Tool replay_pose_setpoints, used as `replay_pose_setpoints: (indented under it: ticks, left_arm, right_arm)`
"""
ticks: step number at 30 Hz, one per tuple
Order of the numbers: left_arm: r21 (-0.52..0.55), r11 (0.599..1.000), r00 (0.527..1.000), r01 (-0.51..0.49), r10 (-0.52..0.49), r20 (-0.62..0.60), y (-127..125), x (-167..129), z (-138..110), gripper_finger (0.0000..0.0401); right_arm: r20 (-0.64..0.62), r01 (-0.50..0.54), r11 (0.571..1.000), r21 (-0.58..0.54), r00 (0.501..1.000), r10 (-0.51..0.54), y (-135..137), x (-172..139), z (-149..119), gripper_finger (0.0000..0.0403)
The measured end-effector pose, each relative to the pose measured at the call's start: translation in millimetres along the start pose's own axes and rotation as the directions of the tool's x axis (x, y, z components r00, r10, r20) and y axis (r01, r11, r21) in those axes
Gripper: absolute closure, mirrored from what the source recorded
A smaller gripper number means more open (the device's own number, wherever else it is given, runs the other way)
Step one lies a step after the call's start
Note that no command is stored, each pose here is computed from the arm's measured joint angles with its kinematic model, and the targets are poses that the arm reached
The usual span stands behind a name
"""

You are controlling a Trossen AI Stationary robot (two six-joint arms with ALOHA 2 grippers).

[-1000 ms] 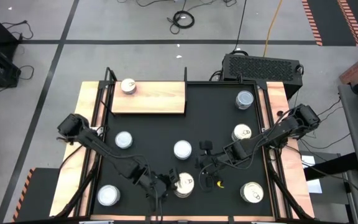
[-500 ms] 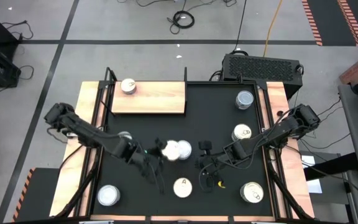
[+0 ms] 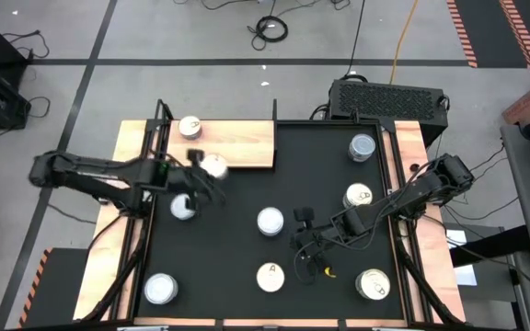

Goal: Stack canned seafood by type on shelf
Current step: Put the blue tuna can aligned with the blue tuna can on the shelf

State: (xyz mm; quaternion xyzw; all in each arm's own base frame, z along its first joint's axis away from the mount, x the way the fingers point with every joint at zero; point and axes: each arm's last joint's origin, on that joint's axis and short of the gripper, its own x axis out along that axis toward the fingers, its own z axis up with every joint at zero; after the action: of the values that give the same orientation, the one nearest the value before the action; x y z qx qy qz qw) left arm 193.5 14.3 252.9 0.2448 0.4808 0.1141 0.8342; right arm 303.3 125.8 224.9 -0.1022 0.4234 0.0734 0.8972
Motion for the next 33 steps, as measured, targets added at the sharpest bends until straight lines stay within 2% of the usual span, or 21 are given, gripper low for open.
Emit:
replay_pose_setpoints:
  ticks: [6,12,19,26,33]
  left_arm:
    - [-0.081,0.996,0.994,-0.042,0.033,-0.106,18.2,3.3,-34.5,0.0401]
    - [-0.086,0.996,0.981,-0.015,-0.002,-0.196,26.8,15.5,-53.9,0.0401]
    - [-0.145,0.989,0.966,0.011,-0.048,-0.256,37.2,27.2,-76.1,0.0401]
    - [-0.182,0.983,0.966,0.003,-0.05,-0.253,43.1,34.0,-86.6,0.0401]
    - [-0.208,0.978,0.968,-0.002,-0.05,-0.244,47.9,35.0,-89.7,0.0401]
  right_arm:
    - [-0.026,0.024,1.0,-0.004,0.999,-0.024,-11.8,1.4,-1.5,0.0376]
    - [-0.035,0.046,0.999,0.004,0.998,-0.046,-23.8,3.1,-2.8,0.0376]
    - [-0.012,0.072,0.996,0.045,0.997,-0.072,-39.6,-2.4,-24.1,0.0376]
    - [0.101,0.088,0.99,0.114,0.99,-0.1,-52.8,-19.3,-34.9,0.0376]
    - [0.118,0.087,0.988,0.128,0.988,-0.103,-54.3,-27.3,-42.7,0.0376]
